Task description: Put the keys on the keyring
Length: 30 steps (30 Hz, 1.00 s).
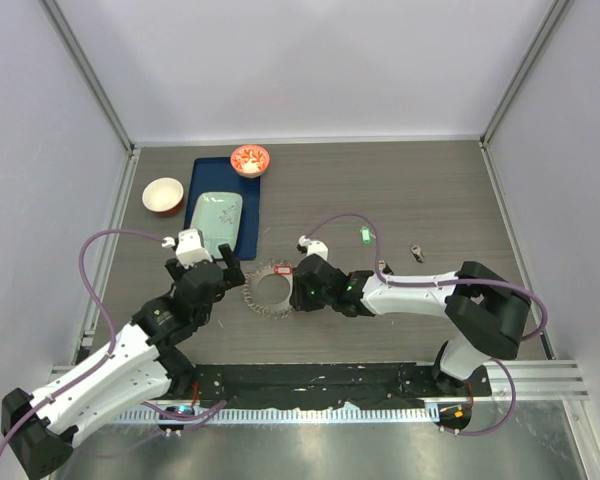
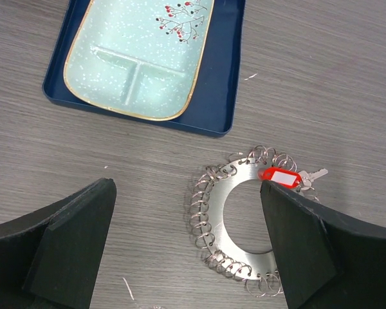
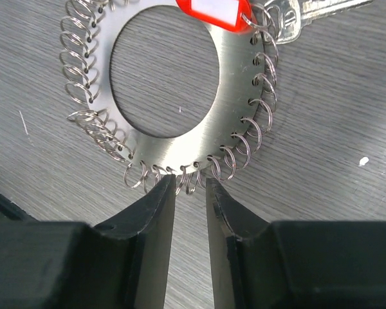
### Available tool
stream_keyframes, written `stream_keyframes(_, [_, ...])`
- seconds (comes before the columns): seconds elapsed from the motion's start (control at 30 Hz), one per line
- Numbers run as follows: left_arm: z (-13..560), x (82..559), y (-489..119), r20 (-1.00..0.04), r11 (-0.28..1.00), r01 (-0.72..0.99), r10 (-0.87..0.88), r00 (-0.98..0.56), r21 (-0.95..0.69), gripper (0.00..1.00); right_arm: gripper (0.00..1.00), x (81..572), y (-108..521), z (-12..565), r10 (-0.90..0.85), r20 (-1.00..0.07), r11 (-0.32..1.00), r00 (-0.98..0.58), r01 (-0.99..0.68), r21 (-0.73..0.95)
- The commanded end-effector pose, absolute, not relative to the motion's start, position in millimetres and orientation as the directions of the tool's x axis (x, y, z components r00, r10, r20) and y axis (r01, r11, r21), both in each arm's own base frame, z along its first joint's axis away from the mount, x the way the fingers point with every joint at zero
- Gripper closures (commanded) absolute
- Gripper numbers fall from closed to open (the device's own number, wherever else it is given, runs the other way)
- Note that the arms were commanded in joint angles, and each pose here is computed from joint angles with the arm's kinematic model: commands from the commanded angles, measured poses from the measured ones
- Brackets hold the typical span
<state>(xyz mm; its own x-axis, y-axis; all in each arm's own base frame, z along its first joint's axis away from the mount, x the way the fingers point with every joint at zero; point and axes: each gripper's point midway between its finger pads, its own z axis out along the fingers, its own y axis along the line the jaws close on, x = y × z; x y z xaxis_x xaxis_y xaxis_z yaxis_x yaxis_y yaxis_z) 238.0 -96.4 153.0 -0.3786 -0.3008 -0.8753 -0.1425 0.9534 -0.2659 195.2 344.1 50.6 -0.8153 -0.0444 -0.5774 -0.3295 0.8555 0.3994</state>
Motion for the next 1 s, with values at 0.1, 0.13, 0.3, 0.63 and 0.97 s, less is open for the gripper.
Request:
stream_keyframes(0.1, [151,247,-100,-0.895,0.956,-0.131,-0.292,-0.338,-0.263,0.0,0.73,199,364,57,-0.018,-0.576,0.831,-0.817,-0.333,0.446])
stream_keyframes(0.13, [148,248,-98,-0.898,0.96,-0.133,-0.277,-0.343,-0.246,0.0,0.74,198,364,55,-0.024,-0.573,0.831,-0.819,-0.335,0.444])
stream_keyframes(0.3, [140,250,-94,-0.905,0.968,-0.149,-0.244,-0.348,-0.204,0.0,0.82,196,363,54,-0.055,-0.574,0.827,-0.817,-0.359,0.432])
stream_keyframes(0.63, [138,250,-102,-0.898,0.966,-0.122,-0.255,-0.357,-0.226,0.0,0.99,227,317,72,-0.379,-0.687,0.827,-0.62,-0.56,0.05])
stream_keyframes(0.97, [138,249,-100,-0.897,0.962,-0.13,-0.272,-0.347,-0.241,0.0,0.99,238,313,75,-0.444,-0.712,0.778,-0.543,-0.628,-0.007])
